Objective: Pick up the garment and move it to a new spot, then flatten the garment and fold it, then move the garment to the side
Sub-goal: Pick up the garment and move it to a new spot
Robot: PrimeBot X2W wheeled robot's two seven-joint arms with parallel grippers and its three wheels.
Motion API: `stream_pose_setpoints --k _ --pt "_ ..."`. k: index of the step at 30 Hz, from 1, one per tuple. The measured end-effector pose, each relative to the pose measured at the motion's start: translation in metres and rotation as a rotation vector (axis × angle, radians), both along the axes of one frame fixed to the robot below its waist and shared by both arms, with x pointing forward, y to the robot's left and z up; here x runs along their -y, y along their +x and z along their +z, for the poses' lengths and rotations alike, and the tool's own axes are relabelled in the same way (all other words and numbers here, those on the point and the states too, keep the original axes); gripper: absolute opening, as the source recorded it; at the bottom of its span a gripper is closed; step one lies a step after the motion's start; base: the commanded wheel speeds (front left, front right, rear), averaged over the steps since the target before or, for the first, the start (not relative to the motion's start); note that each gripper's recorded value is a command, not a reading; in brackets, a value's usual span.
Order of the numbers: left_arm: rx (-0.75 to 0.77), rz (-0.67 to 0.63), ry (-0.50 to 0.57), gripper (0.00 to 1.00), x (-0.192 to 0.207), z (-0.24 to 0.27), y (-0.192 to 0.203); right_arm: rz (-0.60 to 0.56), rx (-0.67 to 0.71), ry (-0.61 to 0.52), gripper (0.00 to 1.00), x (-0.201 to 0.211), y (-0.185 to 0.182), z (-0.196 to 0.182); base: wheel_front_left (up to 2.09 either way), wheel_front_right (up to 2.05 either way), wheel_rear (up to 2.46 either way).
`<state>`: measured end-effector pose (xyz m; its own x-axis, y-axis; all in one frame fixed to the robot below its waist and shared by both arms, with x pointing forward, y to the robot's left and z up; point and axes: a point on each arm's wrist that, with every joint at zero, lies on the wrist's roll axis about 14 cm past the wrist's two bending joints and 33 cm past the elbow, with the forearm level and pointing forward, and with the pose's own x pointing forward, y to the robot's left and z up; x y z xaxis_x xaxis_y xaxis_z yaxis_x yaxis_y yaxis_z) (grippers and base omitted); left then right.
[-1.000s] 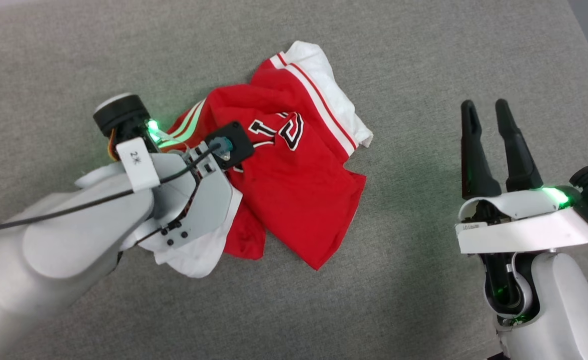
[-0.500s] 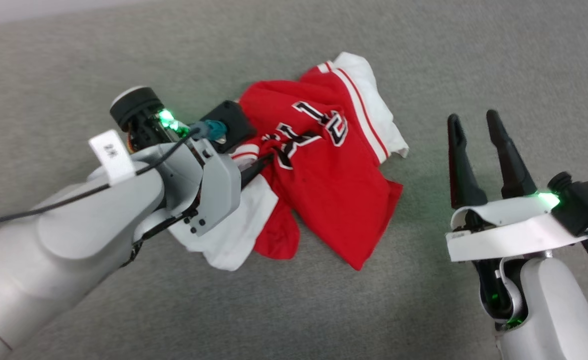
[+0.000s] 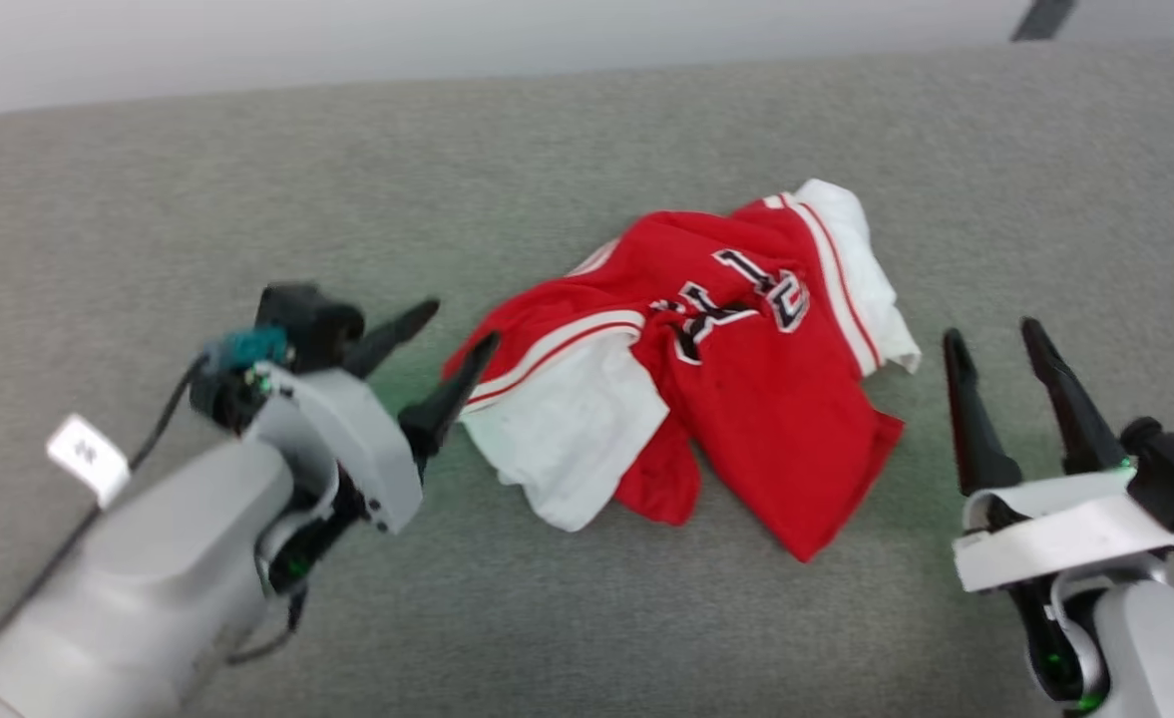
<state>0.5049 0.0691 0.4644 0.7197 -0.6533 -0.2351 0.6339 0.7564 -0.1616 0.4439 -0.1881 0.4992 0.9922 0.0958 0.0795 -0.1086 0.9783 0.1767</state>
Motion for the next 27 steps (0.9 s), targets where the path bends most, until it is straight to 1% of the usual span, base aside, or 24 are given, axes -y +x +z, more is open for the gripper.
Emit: stream_pose_setpoints --k 3,6,7,9,11,15,18,24,27 --pt "-0.045 0.128 -0.061 1.0 -0.024 -0.009 -0.008 0.013 -0.012 -0.02 1.0 -0.001 -0.001 -0.004 0.0 0.0 0.0" --pt "-0.029 0.261 -0.131 1.0 -0.049 -0.003 -0.012 0.027 -0.019 -0.031 1.0 -0.003 -0.001 -0.007 0.0 0.0 0.0" --pt "-0.028 0.3 -0.142 1.0 -0.058 -0.005 -0.016 0.03 -0.022 -0.035 1.0 -0.003 -0.001 -0.008 0.0 0.0 0.0" --pt "-0.02 0.361 -0.129 1.0 -0.076 -0.013 -0.03 0.037 -0.025 -0.041 1.0 -0.004 -0.001 -0.009 0.0 0.0 0.0" --pt "-0.003 0.43 -0.151 1.0 -0.091 -0.012 -0.038 0.043 -0.024 -0.044 1.0 -0.005 -0.002 -0.009 0.0 0.0 0.0" --pt "0.051 0.51 -0.149 1.0 -0.113 -0.007 -0.058 0.03 -0.011 -0.049 1.0 0.0 -0.004 -0.003 0.0 0.0 0.0" --pt "0.089 0.541 -0.136 1.0 -0.121 -0.003 -0.07 0.02 0.002 -0.05 1.0 0.004 -0.007 0.002 0.0 0.0 0.0" --pt "0.175 0.587 -0.115 1.0 -0.129 0.011 -0.081 -0.027 0.012 -0.047 1.0 0.02 -0.017 0.008 0.0 0.0 0.0" --pt "0.217 0.611 -0.122 1.0 -0.131 0.021 -0.084 -0.045 0.025 -0.047 1.0 0.026 -0.022 0.013 0.0 0.0 0.0"
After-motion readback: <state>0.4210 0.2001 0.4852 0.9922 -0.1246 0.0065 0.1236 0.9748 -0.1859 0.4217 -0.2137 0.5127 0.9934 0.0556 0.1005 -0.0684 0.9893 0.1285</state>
